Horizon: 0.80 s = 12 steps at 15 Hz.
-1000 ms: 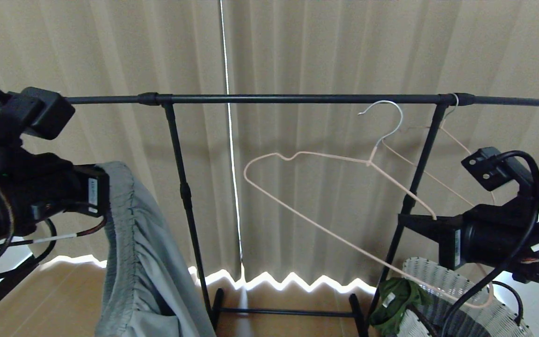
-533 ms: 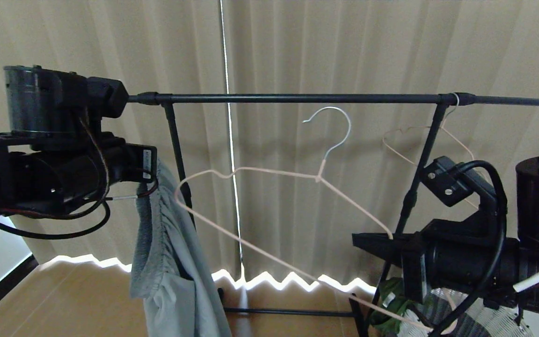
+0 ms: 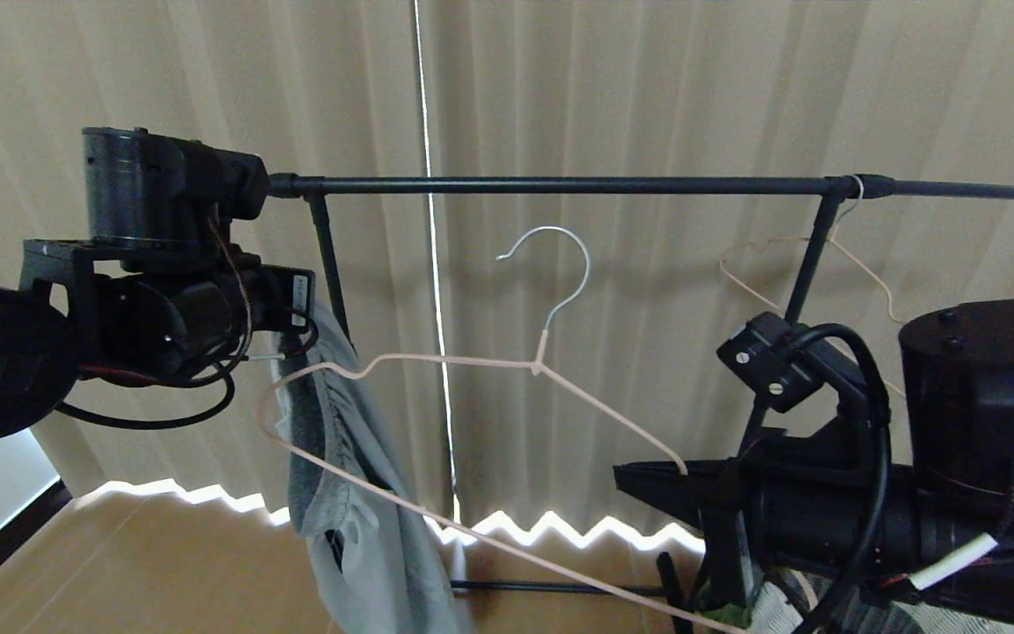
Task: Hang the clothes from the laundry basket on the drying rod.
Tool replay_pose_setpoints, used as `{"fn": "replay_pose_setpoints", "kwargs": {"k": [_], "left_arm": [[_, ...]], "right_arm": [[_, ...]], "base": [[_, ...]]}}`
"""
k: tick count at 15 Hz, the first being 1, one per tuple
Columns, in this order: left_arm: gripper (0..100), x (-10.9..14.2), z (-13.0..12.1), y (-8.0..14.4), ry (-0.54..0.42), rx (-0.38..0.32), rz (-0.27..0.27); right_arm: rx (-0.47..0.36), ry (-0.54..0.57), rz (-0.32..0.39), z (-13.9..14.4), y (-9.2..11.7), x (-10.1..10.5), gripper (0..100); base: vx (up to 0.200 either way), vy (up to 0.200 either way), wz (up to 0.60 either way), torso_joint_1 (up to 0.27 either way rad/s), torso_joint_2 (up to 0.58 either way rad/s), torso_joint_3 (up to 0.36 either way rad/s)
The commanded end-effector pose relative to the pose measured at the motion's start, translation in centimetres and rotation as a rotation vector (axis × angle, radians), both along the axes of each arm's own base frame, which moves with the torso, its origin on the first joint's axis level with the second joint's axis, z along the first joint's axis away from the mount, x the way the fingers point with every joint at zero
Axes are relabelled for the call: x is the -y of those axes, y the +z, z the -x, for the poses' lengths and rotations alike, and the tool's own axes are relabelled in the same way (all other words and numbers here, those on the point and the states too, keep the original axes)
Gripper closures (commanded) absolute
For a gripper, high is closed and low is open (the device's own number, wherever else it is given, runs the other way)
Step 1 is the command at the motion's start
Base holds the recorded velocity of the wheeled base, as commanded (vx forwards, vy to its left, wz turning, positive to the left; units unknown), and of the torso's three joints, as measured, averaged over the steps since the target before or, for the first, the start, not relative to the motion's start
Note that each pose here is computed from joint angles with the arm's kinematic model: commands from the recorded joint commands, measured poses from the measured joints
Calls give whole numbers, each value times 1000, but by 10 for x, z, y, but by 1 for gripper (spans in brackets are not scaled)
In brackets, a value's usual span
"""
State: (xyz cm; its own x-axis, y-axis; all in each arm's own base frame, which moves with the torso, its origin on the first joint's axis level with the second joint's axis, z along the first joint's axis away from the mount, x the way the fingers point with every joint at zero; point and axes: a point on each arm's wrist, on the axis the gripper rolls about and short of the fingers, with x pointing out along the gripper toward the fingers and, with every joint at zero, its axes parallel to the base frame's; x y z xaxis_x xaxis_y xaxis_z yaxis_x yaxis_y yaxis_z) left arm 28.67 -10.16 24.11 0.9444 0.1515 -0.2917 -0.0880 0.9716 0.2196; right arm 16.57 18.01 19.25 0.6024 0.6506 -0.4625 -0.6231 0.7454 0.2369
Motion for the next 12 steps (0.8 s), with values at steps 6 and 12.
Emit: {"fn": "replay_pose_setpoints", "kwargs": {"k": [6, 12], "left_arm": [[100, -1, 0, 3, 31, 2, -59], [100, -3, 4, -4, 76, -92, -159]], "right_arm": [[34, -174, 83, -52, -14, -42, 100], [52, -210, 34, -63, -5, -55, 100]], "base": [[0, 0, 0, 0, 0, 0], [0, 0, 0, 0, 0, 0]]}}
